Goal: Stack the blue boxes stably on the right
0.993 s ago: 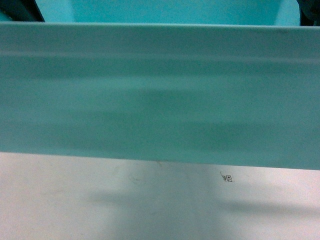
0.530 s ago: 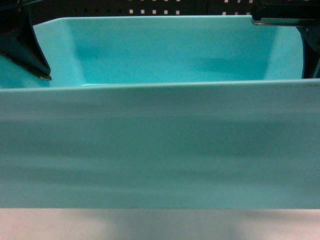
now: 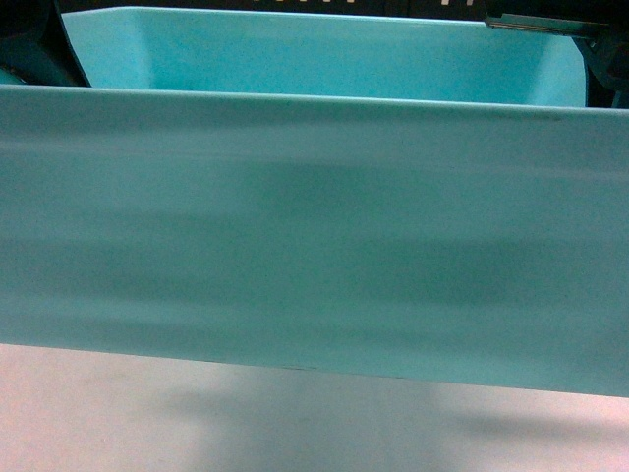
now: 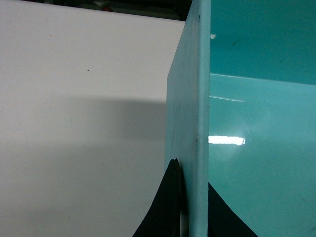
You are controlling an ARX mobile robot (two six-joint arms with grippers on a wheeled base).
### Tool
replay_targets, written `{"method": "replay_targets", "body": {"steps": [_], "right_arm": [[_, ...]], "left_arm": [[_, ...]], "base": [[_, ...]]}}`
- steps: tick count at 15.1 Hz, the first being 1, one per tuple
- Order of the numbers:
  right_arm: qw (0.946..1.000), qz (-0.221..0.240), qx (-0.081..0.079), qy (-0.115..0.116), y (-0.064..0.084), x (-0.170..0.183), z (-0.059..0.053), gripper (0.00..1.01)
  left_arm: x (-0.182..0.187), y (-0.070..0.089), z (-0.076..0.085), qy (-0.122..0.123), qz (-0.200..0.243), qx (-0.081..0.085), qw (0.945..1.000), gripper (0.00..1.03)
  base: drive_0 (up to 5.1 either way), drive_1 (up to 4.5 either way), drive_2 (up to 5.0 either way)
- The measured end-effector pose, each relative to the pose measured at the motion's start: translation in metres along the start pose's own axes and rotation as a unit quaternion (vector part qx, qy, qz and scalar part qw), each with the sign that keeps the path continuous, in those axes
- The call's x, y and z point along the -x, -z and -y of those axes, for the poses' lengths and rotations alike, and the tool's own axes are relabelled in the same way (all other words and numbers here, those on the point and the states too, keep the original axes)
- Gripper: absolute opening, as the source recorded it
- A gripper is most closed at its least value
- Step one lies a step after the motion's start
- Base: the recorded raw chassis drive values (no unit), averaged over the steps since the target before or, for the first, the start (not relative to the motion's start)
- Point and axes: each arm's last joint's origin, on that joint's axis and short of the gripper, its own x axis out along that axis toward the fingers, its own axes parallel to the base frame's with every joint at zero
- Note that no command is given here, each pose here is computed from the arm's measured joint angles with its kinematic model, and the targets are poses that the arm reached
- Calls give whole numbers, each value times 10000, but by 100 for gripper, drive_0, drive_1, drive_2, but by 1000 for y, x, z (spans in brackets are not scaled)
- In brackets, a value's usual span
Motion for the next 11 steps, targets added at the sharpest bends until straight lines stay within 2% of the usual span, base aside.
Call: {"method": "replay_targets", "body": {"steps": [10, 11], "right_arm": [[10000, 0, 0, 0, 0, 0, 0, 8], [10000, 2, 0, -1, 0, 0, 0, 8]], "left_arm": [[0, 0, 0, 2, 0, 0, 10000, 2], [0, 0, 0, 2, 0, 0, 10000, 2]], "base": [[0, 0, 0], [-2, -410, 406]]}}
